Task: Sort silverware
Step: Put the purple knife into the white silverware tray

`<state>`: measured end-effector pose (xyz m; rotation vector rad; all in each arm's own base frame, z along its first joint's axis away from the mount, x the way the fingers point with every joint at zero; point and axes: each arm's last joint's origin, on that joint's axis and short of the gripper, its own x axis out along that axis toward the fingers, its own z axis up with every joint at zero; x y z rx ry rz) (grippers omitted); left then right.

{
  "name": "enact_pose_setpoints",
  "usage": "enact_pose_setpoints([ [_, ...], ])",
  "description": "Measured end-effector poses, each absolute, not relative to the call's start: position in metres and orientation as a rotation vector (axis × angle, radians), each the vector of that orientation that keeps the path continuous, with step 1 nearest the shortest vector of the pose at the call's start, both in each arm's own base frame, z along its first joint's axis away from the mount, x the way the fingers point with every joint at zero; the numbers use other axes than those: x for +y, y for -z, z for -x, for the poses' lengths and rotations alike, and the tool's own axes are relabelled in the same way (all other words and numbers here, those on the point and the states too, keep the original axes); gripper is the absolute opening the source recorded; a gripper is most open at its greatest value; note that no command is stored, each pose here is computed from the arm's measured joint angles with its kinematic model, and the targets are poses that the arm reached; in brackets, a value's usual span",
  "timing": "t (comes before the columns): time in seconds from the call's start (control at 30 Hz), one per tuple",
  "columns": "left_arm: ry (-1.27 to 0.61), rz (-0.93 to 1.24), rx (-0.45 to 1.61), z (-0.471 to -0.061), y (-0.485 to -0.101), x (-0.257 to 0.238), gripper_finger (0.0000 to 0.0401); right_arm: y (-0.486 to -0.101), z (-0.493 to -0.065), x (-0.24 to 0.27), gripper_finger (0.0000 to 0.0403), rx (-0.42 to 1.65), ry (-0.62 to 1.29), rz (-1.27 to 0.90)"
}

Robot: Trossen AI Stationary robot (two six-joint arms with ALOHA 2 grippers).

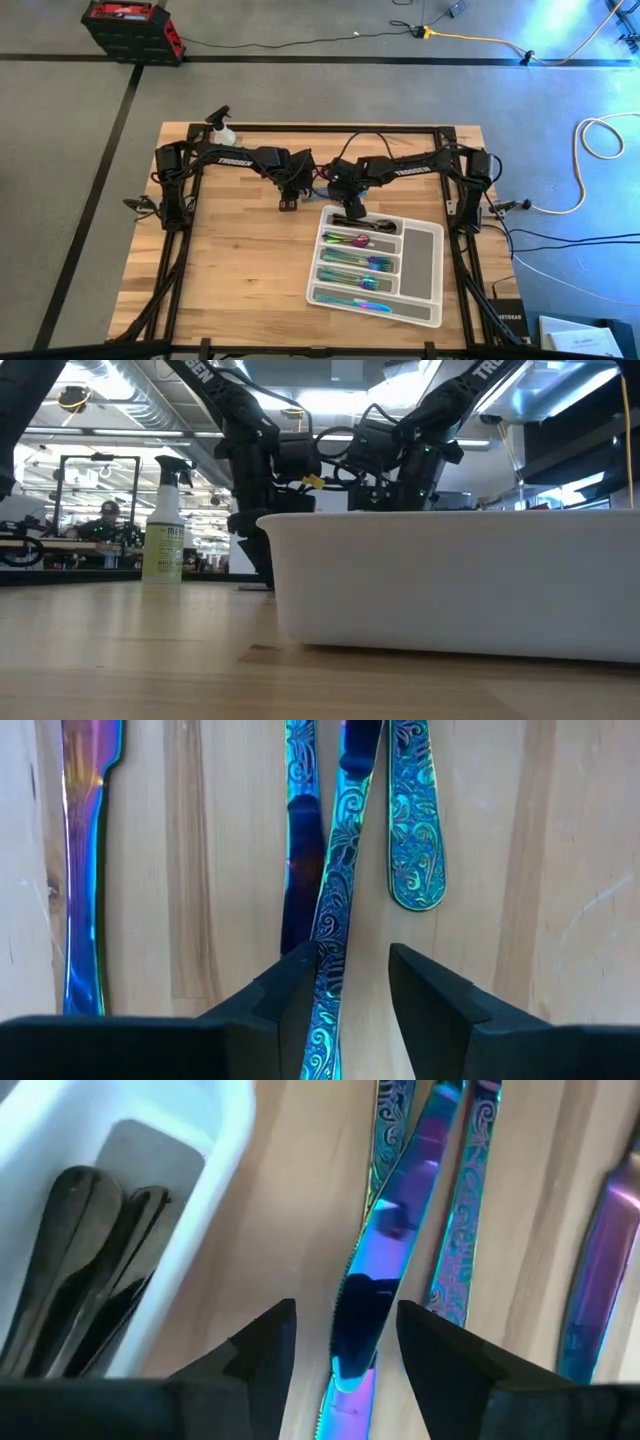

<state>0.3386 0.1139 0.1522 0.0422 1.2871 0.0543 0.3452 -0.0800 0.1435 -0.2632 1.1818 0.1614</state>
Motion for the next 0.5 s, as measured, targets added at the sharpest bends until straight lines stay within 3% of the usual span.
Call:
enact_pose_setpoints([
  [0.5,-0.025,-0.017,1.280,-0.339,-0.152,0.111,0.0116,-0.133,-0.351,-0.083,0.0150,1.178,-0.154,0.293],
])
